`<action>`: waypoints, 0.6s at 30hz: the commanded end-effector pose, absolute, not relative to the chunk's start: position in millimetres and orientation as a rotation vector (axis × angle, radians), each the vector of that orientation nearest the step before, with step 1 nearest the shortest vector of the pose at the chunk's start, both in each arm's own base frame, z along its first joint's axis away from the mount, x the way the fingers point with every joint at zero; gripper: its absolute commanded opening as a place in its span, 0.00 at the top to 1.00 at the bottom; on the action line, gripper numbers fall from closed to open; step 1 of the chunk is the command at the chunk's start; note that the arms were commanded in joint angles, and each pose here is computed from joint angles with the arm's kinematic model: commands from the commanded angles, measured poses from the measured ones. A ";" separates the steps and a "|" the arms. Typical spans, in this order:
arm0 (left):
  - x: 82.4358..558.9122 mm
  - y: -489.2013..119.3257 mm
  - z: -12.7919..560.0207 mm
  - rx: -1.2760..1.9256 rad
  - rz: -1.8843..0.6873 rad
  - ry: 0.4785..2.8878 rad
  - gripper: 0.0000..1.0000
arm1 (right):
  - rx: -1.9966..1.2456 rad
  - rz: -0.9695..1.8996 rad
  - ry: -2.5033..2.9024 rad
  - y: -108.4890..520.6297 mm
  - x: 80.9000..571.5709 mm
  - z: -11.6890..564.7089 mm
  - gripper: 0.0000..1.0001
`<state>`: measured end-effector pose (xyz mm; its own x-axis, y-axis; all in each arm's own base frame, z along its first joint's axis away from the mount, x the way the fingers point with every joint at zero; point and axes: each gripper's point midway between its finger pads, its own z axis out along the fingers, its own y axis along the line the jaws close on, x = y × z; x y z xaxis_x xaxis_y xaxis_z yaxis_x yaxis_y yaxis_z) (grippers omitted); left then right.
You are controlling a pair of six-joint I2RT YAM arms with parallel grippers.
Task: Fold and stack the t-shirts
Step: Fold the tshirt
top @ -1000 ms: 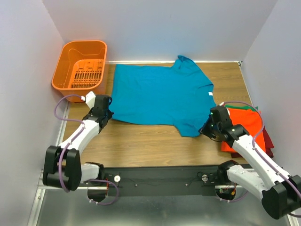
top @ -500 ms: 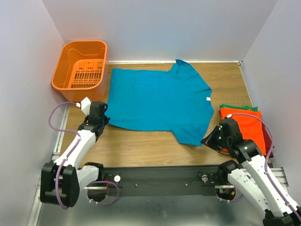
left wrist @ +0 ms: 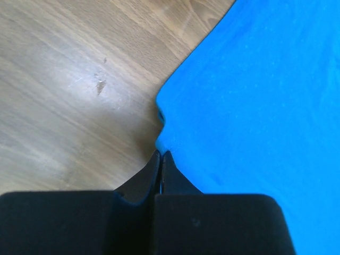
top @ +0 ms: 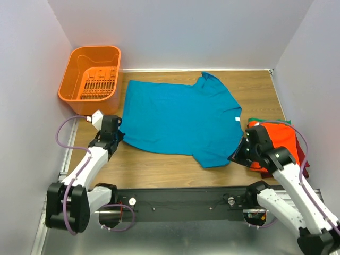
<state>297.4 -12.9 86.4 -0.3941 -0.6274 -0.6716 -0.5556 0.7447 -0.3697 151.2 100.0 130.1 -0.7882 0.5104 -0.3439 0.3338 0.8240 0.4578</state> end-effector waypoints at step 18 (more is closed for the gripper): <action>405.3 -39.4 105.9 -0.894 -0.185 2.085 1.00 | 0.598 0.134 2.335 95.1 334.7 160.0 0.99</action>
<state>393.9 -35.3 104.3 -0.4043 -0.6387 -0.6547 -0.5292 0.7472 -0.4021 300.6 105.4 140.7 -0.7159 0.4531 -0.5313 0.3606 0.8915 0.2744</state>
